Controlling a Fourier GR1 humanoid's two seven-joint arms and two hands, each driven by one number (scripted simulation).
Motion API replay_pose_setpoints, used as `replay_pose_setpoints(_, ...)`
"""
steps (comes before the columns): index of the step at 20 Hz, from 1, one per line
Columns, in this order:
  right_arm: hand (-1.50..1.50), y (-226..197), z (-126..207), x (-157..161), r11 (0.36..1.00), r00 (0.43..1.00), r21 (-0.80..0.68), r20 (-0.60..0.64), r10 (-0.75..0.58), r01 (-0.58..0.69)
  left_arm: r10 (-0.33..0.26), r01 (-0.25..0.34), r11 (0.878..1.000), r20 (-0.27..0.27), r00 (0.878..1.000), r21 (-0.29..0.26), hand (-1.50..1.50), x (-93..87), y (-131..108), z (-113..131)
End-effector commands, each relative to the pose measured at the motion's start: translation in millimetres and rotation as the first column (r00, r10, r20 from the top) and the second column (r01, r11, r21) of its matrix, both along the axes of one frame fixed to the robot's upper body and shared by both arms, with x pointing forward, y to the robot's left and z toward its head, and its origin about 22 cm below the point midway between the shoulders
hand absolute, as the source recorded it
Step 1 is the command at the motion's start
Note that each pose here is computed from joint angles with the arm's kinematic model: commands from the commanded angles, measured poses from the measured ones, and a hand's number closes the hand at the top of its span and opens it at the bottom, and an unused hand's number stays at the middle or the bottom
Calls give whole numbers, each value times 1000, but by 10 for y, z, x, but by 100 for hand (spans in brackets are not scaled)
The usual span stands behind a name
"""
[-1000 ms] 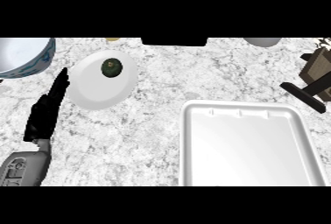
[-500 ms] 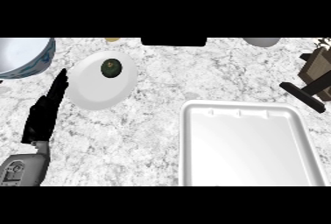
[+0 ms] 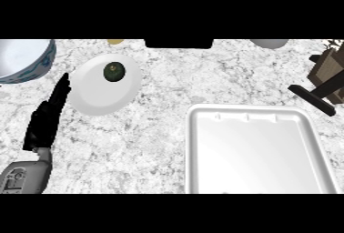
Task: Pick the cupcake from the tray and place it in the tiered basket
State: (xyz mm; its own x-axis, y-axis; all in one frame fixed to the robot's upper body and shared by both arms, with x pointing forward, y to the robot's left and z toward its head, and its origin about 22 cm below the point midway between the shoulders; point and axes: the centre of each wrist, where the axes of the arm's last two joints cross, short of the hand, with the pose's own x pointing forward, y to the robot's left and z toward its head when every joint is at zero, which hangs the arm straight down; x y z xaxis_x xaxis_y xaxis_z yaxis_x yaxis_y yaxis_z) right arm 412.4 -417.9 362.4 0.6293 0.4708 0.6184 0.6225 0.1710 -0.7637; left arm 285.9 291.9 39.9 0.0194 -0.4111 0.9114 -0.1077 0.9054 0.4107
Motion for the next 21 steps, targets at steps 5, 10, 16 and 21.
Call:
replay_pose_setpoints(5,-150,-41,666,-324,993,985,11,129,-115,115,21,-21,1000,10,1000,4,0,-106,-31,-127)
replay_pose_setpoints(10,-150,-209,738,-520,973,972,182,159,-171,142,37,-37,999,-43,998,-6,0,-127,19,-107)
replay_pose_setpoints(16,-150,-505,879,-993,979,979,178,158,-129,100,69,-69,998,-28,997,-8,0,-197,155,38)
replay_pose_setpoints(21,-150,-698,921,-1433,982,964,185,250,-89,42,89,-89,996,-33,996,-9,0,-233,195,-35)
